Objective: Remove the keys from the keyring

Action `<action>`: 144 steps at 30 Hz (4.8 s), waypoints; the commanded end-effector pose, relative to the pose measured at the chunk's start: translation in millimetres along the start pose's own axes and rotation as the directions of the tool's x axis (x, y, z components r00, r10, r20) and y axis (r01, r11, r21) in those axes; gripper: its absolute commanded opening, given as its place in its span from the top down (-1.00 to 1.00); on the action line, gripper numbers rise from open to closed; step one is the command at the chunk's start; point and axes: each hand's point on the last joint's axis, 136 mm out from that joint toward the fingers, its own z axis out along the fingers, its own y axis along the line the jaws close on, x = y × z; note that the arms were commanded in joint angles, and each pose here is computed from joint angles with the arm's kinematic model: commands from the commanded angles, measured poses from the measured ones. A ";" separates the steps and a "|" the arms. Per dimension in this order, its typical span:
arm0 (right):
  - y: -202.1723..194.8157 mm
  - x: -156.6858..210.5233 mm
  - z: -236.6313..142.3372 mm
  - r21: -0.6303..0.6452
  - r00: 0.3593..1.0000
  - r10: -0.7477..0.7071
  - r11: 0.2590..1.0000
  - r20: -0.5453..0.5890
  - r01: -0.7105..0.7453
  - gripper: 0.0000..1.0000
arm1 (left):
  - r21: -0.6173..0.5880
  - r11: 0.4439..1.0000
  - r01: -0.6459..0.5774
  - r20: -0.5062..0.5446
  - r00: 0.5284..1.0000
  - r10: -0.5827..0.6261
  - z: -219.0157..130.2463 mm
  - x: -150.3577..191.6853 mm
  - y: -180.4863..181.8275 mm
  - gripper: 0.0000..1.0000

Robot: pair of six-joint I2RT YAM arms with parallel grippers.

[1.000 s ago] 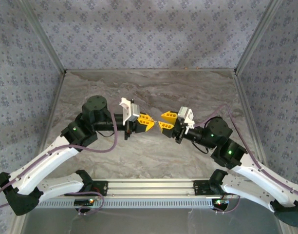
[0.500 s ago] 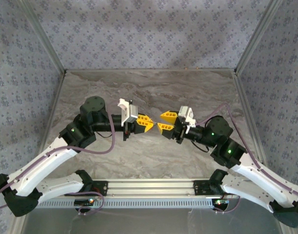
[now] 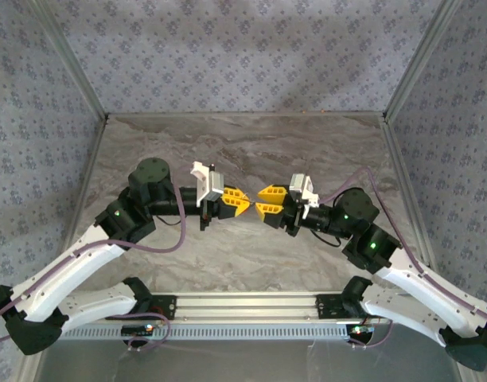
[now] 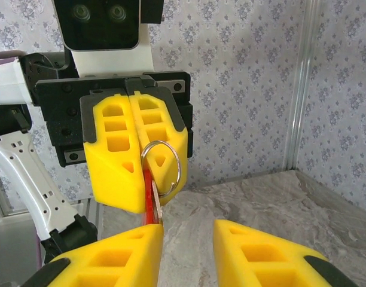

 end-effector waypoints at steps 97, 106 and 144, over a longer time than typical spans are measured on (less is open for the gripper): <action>9.9 -68.8 5.6 0.467 0.772 -0.615 0.641 -0.162 0.608 1.00 | -0.117 0.992 0.047 -0.014 0.999 -0.048 -2.0 14.0 22.6 0.96; -10.0 -41.9 -23.3 0.344 0.924 -0.361 0.858 -0.125 0.382 0.27 | -0.103 0.994 0.033 -0.001 0.999 -0.033 -2.9 7.7 21.3 1.00; -26.1 2.0 15.3 0.076 0.982 -0.056 0.995 -0.179 0.070 1.00 | -0.082 0.996 0.027 0.010 1.000 -0.026 0.9 1.9 23.0 1.00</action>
